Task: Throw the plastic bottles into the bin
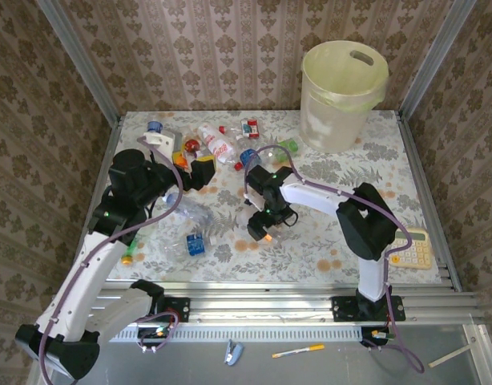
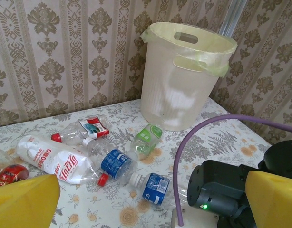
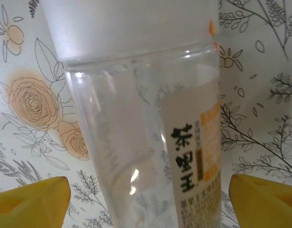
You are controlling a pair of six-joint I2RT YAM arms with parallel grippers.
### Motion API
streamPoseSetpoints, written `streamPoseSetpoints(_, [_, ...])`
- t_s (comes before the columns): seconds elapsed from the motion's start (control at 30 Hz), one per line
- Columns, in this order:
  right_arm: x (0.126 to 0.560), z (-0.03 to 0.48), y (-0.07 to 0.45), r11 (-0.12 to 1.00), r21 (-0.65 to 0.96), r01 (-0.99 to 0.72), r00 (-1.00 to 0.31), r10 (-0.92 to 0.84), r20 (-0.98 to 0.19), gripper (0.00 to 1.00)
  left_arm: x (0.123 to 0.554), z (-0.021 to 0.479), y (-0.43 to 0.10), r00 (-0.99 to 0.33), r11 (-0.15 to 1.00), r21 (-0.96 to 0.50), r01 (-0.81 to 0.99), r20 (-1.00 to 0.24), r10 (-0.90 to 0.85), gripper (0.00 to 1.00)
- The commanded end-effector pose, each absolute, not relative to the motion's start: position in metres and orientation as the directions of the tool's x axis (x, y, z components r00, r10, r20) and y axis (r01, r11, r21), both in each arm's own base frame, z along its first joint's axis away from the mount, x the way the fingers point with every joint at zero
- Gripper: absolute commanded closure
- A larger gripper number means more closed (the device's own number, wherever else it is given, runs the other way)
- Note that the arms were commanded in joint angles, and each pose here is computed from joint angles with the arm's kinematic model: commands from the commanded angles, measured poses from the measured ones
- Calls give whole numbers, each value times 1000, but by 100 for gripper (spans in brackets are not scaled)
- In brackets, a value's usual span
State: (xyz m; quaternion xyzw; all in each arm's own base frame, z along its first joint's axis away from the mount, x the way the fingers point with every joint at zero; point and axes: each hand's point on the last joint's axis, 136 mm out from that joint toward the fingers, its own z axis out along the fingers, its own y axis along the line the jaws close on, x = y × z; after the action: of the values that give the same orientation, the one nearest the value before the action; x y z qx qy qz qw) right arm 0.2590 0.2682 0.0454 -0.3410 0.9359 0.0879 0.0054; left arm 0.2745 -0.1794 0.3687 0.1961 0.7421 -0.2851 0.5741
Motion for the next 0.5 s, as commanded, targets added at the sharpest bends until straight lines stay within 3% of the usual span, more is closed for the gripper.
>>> streamPoseSetpoints(0.0, [257,35,274,734,152,-662,-747,-662,-56,18,270,365,-176,-279,769,-217,602,-959,-52,0])
streamPoseSetpoints(0.1, [254,29,275,731,152,-665,-743,-668,-41,22,270,365,-175,-280,773,-217,596,-959,-54,0])
streamPoseSetpoints(0.33, [259,34,279,731,144,-667,-744,-664,-75,47,272,362,-174,-285,781,-216,586,-957,-51,0])
streamPoseSetpoints(0.47, [262,44,281,724,139,-675,-737,-666,-113,56,276,358,-171,-295,794,-218,567,-954,-51,0])
